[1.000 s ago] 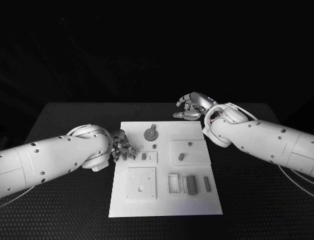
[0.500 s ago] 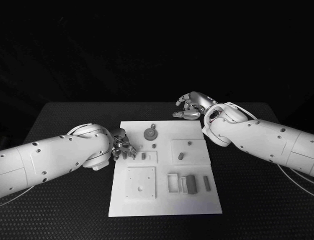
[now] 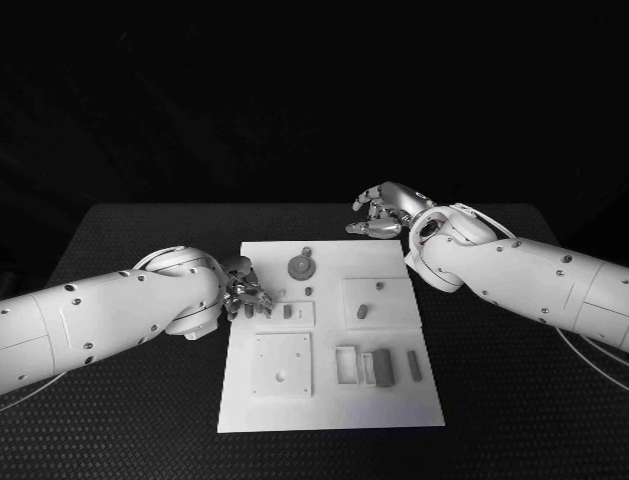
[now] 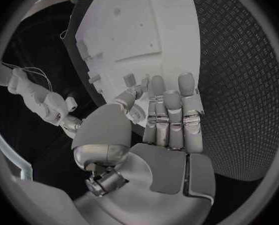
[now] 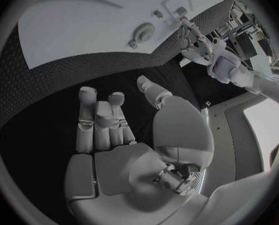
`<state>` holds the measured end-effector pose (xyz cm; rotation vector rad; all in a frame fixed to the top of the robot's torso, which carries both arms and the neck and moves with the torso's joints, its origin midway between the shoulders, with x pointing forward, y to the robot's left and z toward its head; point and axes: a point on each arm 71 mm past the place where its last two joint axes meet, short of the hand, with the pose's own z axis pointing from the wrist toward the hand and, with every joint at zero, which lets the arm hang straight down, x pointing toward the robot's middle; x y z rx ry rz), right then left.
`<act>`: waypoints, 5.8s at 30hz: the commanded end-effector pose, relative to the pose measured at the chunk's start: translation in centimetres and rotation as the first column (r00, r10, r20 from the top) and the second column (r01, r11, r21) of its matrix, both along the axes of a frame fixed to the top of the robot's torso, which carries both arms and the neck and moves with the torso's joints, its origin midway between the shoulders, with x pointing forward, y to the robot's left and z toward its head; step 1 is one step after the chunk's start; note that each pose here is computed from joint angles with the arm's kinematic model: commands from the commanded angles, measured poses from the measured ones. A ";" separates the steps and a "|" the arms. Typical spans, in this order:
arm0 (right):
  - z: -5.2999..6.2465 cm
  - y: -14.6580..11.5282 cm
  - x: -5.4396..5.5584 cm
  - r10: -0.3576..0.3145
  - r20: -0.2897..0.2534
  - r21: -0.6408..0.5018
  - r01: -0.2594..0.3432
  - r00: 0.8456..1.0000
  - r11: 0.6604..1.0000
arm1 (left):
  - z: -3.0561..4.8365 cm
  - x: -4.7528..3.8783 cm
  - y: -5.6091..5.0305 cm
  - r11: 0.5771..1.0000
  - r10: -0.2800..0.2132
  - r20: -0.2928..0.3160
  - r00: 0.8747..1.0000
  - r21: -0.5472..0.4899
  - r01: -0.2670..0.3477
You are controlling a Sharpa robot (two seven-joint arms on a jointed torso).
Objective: Assemble the parts on the task board
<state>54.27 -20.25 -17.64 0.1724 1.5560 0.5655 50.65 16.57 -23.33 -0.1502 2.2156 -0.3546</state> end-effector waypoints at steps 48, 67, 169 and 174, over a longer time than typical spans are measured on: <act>-0.1 0.0 0.0 0.009 -0.005 -0.006 -0.009 1.000 1.000 | -0.61 -0.37 0.5 1.000 -0.011 -0.054 0.998 0.013 0.012; -0.1 0.0 0.0 0.009 -0.006 -0.006 -0.009 1.000 1.000 | -0.81 -0.21 0.9 1.000 -0.008 -0.084 0.996 0.013 0.009; -0.1 -0.1 0.0 0.008 -0.004 -0.006 -0.008 1.000 1.000 | -0.93 0.40 0.0 1.000 0.000 -0.091 0.996 0.016 0.001; -0.1 -0.1 0.0 0.008 -0.004 -0.006 -0.008 1.000 1.000 | -0.90 0.42 0.0 1.000 0.005 -0.088 0.996 0.009 -0.004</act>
